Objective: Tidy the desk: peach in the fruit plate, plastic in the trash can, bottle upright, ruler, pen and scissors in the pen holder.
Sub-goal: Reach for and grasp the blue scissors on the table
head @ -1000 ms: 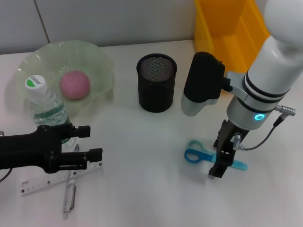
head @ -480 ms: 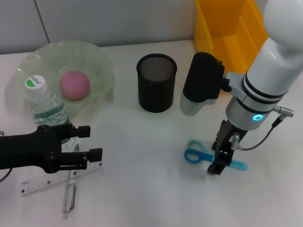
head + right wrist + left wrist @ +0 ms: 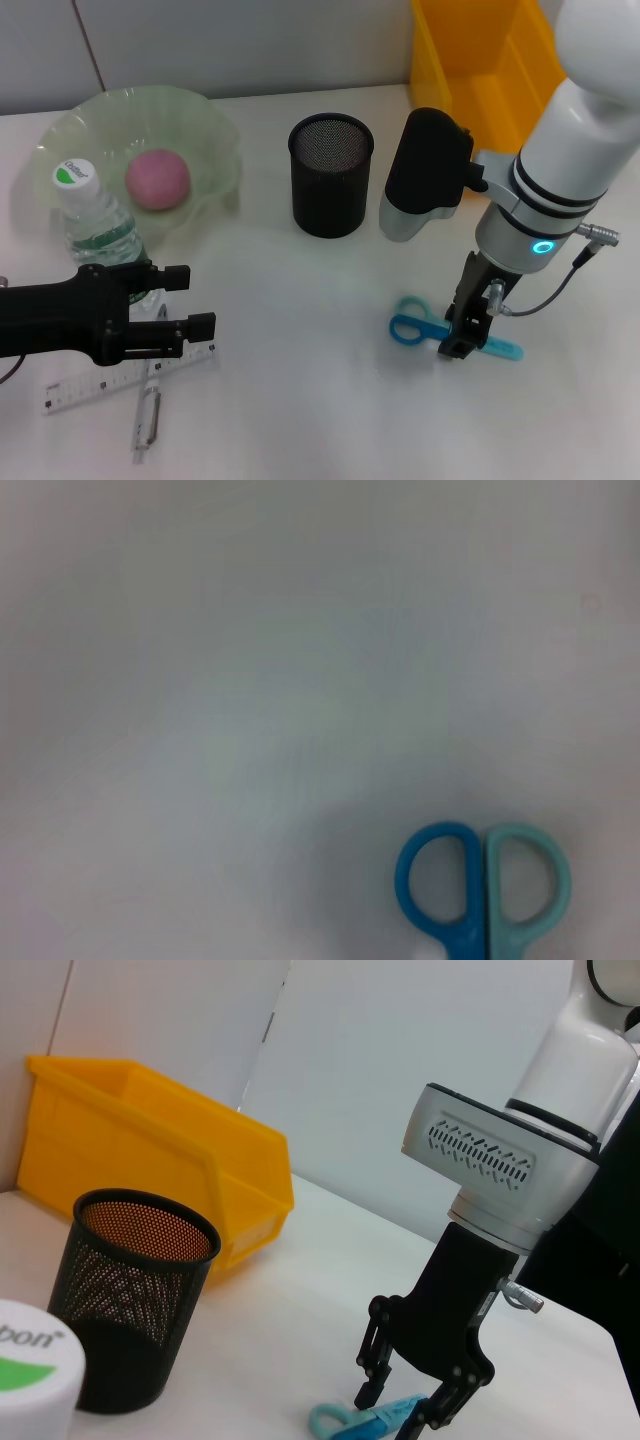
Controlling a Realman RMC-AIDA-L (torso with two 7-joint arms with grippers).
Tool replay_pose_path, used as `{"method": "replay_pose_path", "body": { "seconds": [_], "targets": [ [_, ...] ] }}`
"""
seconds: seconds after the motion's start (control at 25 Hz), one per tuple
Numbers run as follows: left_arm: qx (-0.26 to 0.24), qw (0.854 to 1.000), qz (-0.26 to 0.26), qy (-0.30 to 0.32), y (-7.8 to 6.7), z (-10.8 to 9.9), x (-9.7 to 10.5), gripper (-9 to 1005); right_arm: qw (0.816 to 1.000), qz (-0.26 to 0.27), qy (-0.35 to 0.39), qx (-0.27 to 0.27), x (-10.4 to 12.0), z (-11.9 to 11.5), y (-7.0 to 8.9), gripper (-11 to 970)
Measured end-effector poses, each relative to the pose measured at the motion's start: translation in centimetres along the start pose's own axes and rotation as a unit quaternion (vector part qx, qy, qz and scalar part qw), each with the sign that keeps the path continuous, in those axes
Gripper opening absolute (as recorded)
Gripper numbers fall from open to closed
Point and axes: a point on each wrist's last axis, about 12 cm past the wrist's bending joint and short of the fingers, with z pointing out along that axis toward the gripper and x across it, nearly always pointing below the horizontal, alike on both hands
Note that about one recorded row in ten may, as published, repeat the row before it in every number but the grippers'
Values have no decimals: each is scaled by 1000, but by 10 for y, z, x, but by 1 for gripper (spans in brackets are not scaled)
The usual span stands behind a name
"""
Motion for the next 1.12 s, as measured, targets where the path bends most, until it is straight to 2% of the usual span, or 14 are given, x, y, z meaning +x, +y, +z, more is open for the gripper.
{"method": "replay_pose_path", "body": {
  "seconds": [0.04, 1.12],
  "targets": [
    [0, 1000, 0, 0, 0, 0, 0, 847, 1000, 0, 0, 0, 0, 0, 0, 422],
    [1, 1000, 3, -1, 1, 0, -2, 846, 1000, -1, 4, 1, -1, 1, 1, 335]
  ]
}}
